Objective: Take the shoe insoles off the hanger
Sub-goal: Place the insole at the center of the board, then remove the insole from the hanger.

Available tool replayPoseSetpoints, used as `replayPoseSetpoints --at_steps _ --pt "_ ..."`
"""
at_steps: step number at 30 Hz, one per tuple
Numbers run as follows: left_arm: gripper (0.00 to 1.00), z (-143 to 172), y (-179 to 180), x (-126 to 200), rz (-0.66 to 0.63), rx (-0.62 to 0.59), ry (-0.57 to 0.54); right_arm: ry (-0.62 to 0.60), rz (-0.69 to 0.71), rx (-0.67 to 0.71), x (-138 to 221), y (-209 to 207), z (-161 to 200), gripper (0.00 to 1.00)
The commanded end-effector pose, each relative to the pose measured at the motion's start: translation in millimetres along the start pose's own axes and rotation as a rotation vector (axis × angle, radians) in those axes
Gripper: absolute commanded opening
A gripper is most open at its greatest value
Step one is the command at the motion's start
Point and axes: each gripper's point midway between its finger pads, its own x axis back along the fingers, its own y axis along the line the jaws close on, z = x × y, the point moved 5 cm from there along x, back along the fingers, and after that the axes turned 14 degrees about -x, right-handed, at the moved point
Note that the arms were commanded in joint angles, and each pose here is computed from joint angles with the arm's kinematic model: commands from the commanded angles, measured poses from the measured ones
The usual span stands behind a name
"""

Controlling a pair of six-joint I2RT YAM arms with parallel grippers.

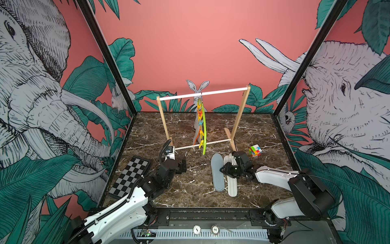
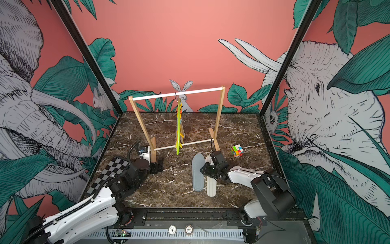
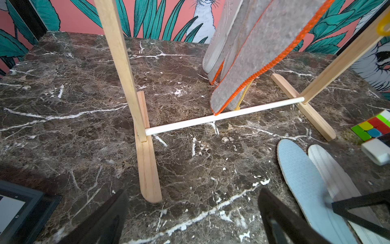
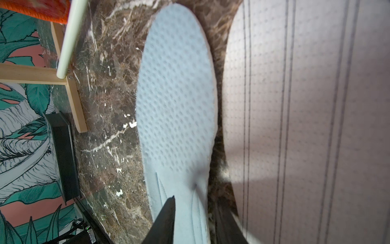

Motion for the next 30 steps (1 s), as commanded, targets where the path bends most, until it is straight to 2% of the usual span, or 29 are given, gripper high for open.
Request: replayPoseSetpoints --at_steps 1,18,30 --pt "0.98 2.2 2.7 -1.1 -0.017 0.019 -0.004 -0.021 -0.013 0.027 5.6 9.0 -2.2 0.32" --pt "0.97 -1.0 -0.5 -3.0 -0.003 -0.024 -0.018 -0.067 -0.007 0.079 31.9 25.5 -6.8 0.38" --pt "0.98 -6.3 -14.1 -20.3 0.024 -0.127 -0.046 -0.123 -0.013 0.142 53.0 44.0 -15.6 0.50"
